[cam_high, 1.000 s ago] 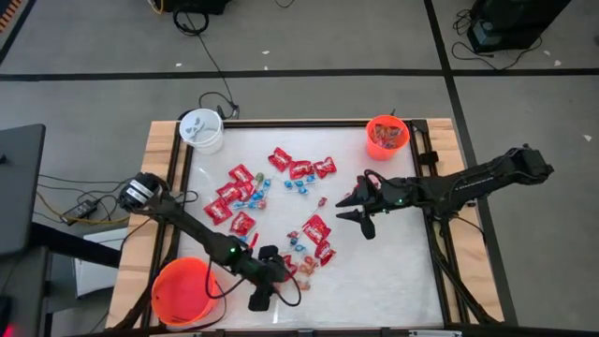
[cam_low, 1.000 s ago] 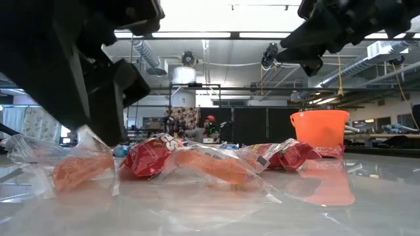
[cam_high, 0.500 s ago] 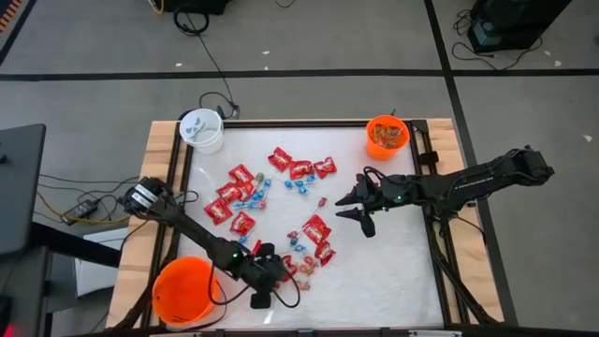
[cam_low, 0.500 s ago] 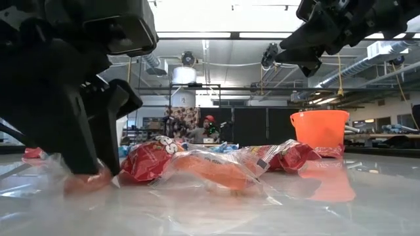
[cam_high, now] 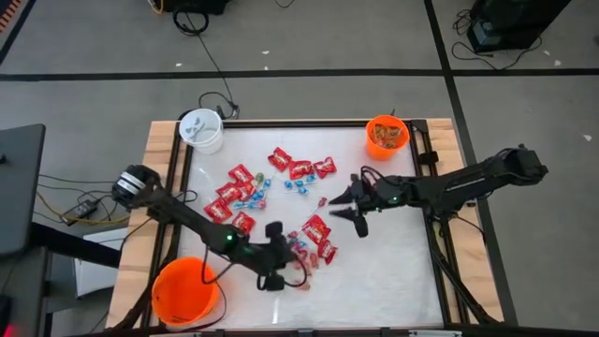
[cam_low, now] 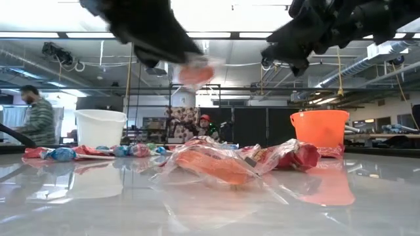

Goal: Sort candy by brand, put in halloween buckets
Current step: Put the bottom left orange gummy into the top orange bucket

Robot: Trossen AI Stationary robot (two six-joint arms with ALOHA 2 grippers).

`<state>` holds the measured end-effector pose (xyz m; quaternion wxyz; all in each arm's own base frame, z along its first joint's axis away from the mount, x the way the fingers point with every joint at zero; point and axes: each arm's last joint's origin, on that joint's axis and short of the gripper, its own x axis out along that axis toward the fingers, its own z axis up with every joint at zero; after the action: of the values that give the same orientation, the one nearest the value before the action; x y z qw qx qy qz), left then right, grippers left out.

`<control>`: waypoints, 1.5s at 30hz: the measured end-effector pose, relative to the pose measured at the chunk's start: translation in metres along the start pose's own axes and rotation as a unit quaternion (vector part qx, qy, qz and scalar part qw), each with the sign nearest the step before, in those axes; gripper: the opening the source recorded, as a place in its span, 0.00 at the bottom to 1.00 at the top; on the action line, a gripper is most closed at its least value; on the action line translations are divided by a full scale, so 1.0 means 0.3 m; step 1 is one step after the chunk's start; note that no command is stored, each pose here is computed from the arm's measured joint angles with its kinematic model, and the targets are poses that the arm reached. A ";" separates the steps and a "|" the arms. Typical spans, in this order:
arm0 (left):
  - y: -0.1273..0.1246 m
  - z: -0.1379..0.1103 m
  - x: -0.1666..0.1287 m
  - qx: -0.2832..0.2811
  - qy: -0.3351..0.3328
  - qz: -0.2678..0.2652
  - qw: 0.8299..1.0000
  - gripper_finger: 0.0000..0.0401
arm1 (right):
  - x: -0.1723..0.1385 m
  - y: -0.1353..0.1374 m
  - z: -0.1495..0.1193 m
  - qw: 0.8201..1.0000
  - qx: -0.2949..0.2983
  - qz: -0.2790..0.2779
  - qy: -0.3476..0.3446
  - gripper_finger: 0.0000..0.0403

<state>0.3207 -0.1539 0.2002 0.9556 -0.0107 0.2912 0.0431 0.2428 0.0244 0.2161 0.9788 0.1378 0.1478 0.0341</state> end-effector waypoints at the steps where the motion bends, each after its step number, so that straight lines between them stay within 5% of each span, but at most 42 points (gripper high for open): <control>1: 0.013 0.014 -0.005 -0.001 -0.015 0.023 1.000 0.07 | 0.013 0.003 -0.003 1.000 0.000 0.021 -0.001 0.42; 5: 0.064 0.072 -0.014 -0.032 -0.076 0.086 0.993 0.05 | 0.060 0.005 -0.017 0.998 -0.014 0.061 -0.016 0.42; 12: 0.113 0.132 0.001 -0.063 -0.141 0.110 0.982 0.05 | 0.108 -0.001 -0.036 0.996 -0.057 0.060 -0.044 0.42; 37: 0.155 0.173 0.007 -0.032 -0.177 0.144 0.973 0.05 | 0.110 0.020 -0.028 0.994 -0.057 0.064 -0.070 0.41; 45: 0.155 0.177 0.005 -0.036 -0.182 0.142 0.972 0.05 | 0.110 0.020 -0.030 0.995 -0.048 0.064 -0.067 0.28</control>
<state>0.3473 -0.1052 0.2436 0.9756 0.0044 0.1095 0.1903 0.2715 0.0360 0.2003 0.9878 0.1014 0.0712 0.0944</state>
